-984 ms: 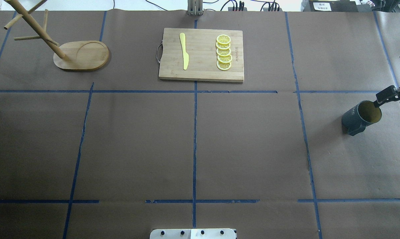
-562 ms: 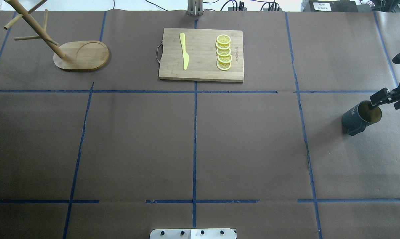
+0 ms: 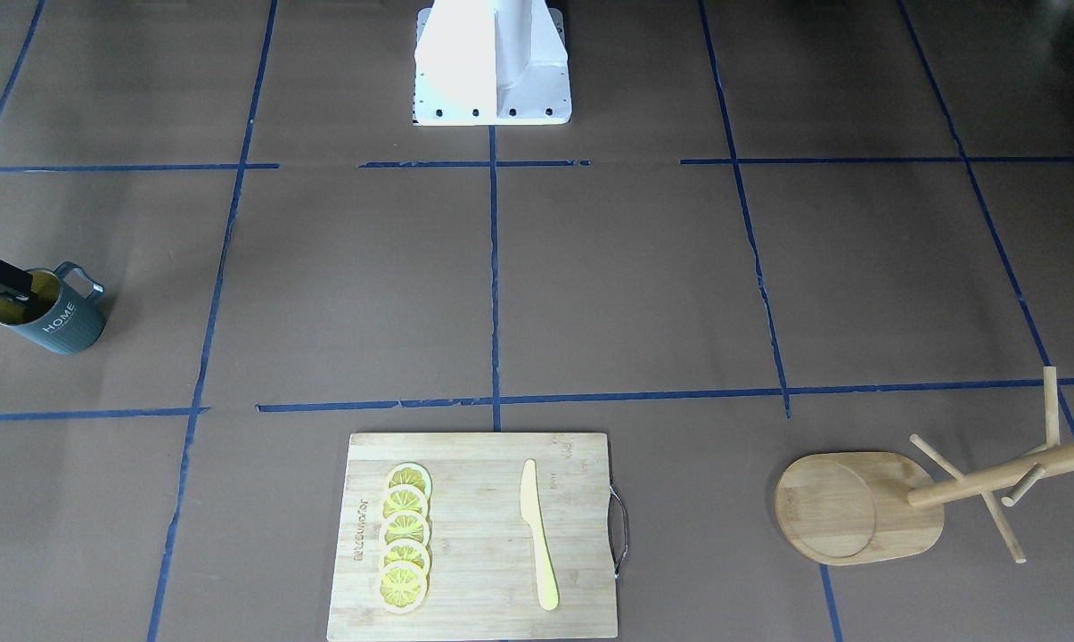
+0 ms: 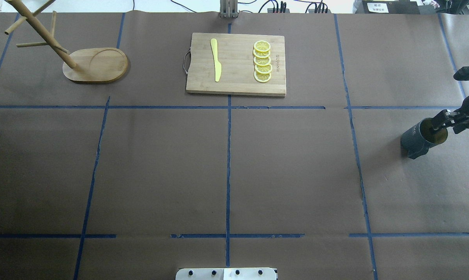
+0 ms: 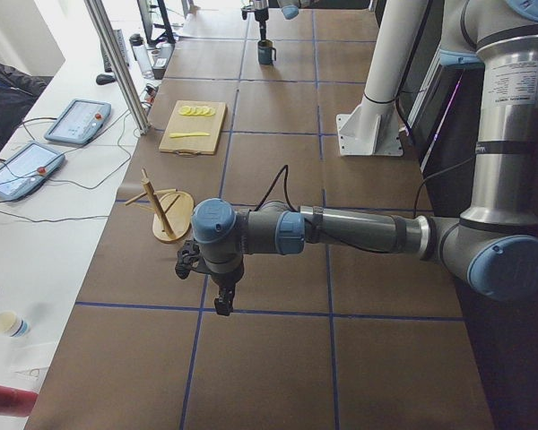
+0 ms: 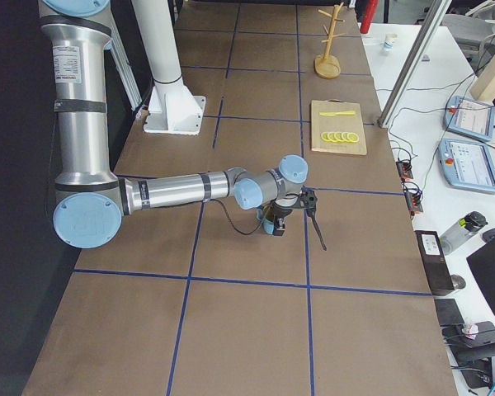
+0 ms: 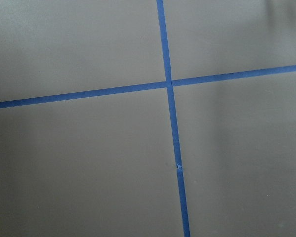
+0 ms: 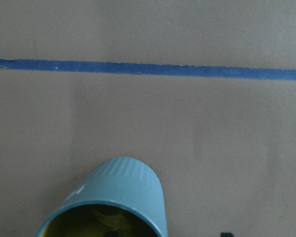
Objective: Hang cup on storage rack
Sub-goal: 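Lower the right gripper onto the teal mug rim and grasp it, then carry the teal mug with the right gripper toward the table center and set it down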
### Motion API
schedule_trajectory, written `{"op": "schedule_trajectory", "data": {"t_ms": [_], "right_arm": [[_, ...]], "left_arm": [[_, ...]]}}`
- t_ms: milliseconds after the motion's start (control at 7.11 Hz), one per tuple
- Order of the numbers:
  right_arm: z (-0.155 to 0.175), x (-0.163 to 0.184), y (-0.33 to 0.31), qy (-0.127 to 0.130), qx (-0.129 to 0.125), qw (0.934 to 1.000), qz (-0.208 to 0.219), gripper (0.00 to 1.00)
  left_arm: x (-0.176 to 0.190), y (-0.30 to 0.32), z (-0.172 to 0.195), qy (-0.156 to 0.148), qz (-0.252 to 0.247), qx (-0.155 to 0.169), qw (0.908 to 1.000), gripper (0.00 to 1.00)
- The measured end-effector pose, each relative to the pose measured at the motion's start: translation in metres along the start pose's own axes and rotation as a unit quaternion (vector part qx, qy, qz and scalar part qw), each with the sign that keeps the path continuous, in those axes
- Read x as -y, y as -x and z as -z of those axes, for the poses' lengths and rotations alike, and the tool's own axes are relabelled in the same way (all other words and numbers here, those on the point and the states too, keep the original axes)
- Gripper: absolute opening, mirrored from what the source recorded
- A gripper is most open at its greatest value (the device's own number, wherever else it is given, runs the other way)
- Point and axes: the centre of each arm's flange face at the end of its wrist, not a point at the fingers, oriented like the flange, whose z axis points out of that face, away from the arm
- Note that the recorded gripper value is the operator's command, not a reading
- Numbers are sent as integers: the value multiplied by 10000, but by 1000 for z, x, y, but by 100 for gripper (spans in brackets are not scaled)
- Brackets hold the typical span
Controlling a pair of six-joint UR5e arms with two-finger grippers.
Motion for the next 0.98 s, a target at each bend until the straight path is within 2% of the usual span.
{"op": "schedule_trajectory", "data": {"t_ms": [281, 562, 703, 844, 984], "right_arm": [[0, -1, -1, -8, -20, 10000, -3, 0], [20, -7, 4, -65, 144, 9999, -71, 0], [45, -8, 10, -77, 328, 9989, -311, 0], [76, -3, 28, -46, 467, 9962, -727, 0], [105, 6, 58, -31, 539, 9902, -1288, 0]], "left_arm": [[2, -1, 1, -14, -9, 2, 10000, 100], [3, -3, 5, -38, -21, 7, 10000, 100], [2, -4, 6, -47, -26, 12, 10000, 100], [2, -5, 7, -48, -27, 13, 10000, 100], [1, -5, 7, -44, -24, 13, 10000, 100]]}}
